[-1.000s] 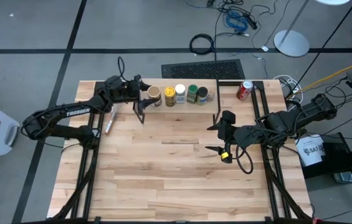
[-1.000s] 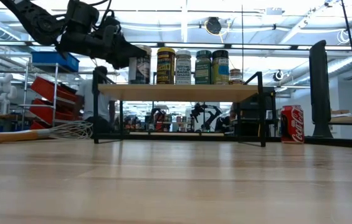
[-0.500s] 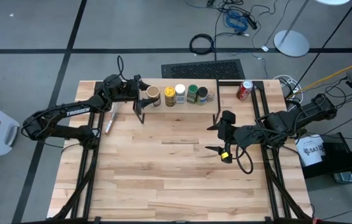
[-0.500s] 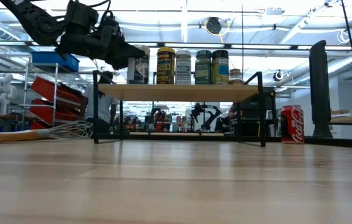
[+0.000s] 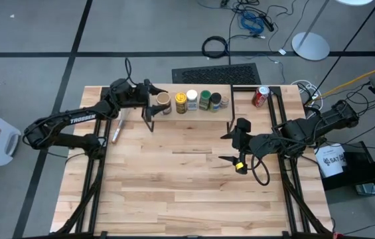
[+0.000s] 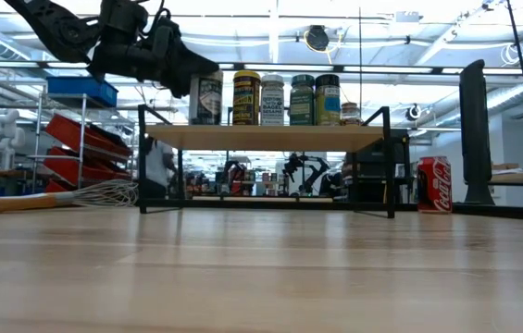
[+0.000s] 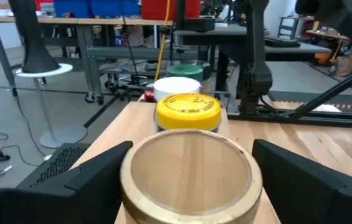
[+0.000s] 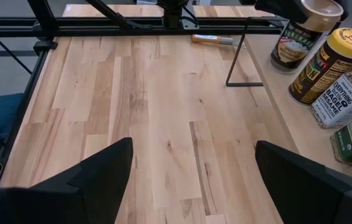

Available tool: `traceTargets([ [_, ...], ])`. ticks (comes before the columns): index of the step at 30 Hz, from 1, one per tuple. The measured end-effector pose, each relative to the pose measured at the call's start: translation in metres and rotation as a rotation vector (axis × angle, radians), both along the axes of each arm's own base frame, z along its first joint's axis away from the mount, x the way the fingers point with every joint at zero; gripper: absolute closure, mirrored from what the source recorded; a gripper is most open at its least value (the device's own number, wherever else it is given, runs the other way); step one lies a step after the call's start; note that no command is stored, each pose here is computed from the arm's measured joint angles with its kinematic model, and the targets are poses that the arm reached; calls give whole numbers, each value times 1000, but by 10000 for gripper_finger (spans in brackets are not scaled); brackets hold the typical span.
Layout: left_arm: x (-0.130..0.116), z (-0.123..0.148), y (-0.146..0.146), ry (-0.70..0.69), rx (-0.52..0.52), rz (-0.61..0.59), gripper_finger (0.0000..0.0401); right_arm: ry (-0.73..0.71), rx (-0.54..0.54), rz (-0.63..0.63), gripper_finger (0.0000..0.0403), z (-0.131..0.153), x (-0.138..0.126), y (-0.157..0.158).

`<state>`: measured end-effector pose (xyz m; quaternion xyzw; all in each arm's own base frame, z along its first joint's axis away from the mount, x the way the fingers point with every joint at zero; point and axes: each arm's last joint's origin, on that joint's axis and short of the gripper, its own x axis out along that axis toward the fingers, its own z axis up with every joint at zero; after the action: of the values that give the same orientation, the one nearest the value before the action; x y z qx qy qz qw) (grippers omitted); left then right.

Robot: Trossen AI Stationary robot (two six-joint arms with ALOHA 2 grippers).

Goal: Shelf spices
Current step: Put the golden seasoning bottle on the shelf, then return to Home Position

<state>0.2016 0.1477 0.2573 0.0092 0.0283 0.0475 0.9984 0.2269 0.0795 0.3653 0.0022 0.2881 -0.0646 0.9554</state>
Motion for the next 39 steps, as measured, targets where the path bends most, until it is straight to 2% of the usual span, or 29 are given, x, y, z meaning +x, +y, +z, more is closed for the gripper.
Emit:
traceTargets([
  [10, 0, 1, 0, -6, 5, 11, 63, 0, 0, 0, 77, 0, 0, 0],
  [18, -7, 14, -1, -54, 60, 111, 63, 0, 0, 0, 77, 0, 0, 0],
  [25, -29, 37, -15, -106, 87, 156, 63, 1, 16, -11, 77, 0, 0, 0],
  [36, -76, 54, -55, -58, 22, 187, 63, 11, -7, 1, 90, -1, -1, 0],
  [39, -85, 55, -63, -63, -49, 187, 63, 11, -7, 0, 90, -1, -1, 0],
])
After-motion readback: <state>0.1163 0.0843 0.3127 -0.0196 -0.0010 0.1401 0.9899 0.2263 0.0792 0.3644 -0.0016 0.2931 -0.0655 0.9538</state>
